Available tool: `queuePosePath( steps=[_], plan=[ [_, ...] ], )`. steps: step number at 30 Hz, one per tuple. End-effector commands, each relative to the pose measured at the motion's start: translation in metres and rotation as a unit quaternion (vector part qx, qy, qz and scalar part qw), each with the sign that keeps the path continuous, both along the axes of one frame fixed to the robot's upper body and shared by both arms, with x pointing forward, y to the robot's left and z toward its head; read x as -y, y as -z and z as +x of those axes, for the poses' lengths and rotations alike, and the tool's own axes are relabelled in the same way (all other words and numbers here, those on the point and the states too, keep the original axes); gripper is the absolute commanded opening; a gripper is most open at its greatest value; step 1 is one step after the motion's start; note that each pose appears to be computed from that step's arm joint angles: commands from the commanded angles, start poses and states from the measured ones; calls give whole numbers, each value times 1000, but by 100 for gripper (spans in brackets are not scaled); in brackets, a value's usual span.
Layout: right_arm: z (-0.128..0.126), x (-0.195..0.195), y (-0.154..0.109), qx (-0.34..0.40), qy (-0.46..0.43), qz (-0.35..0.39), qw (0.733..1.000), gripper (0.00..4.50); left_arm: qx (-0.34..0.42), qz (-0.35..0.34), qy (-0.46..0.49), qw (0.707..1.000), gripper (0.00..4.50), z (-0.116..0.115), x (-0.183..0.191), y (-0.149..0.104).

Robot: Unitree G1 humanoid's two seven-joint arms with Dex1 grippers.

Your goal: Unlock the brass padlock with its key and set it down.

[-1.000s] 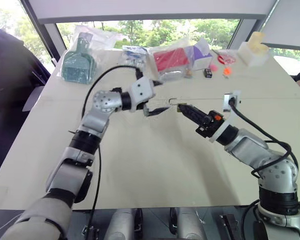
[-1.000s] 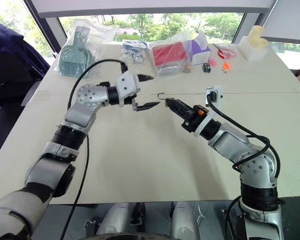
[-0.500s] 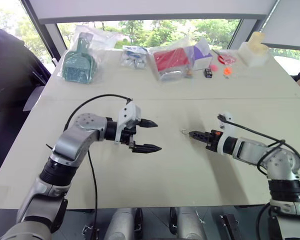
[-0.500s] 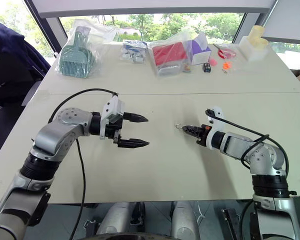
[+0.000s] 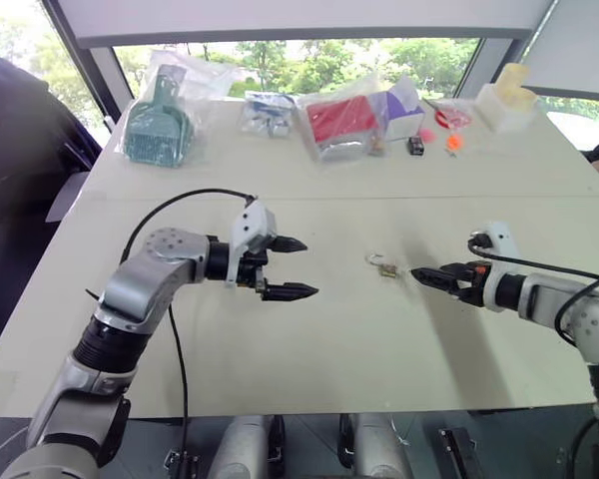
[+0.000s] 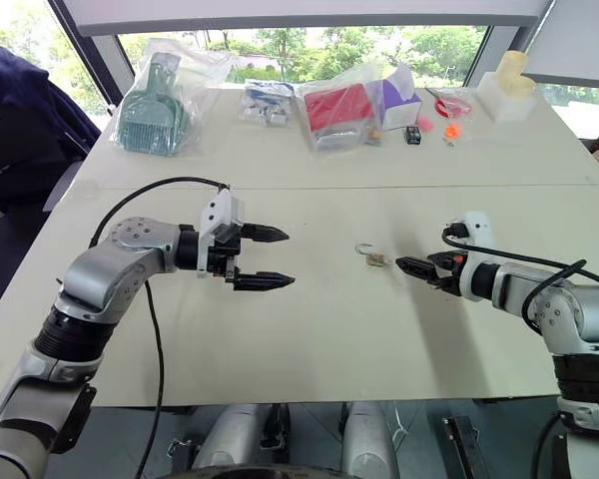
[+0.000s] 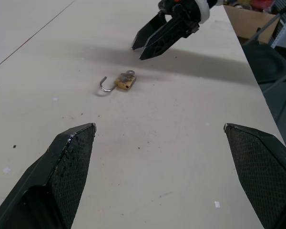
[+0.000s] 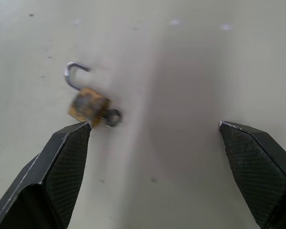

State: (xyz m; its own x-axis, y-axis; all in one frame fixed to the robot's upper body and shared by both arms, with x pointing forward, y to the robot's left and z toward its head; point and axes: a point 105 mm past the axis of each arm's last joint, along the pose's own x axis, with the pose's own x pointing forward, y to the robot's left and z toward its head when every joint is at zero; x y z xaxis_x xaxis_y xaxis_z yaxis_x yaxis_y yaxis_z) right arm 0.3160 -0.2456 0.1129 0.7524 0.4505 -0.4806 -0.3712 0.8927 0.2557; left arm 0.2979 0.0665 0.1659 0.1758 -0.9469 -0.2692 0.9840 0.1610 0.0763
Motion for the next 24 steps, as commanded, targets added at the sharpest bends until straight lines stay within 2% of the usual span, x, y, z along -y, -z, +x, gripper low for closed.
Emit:
queuePosePath(
  steps=[1, 13, 15, 17, 24],
  plan=[
    [2, -2, -15, 34, -11, -5, 999, 440, 15, -12, 0, 1000, 450, -1, -2, -9],
    [2, -2, -15, 35, -12, -5, 999, 440, 15, -12, 0, 1000, 450, -1, -2, -9],
    [-29, -6, -48, 132, -50, 10, 990, 440, -9, -33, -55, 998, 450, 0, -6, 2],
    [-47, -10, -62, 174, -69, 7, 982, 440, -20, -41, -82, 996, 450, -1, -9, 7],
    [-53, -13, -60, 176, -73, 10, 982, 440, -22, -39, -91, 995, 450, -2, -11, 6]
  ],
)
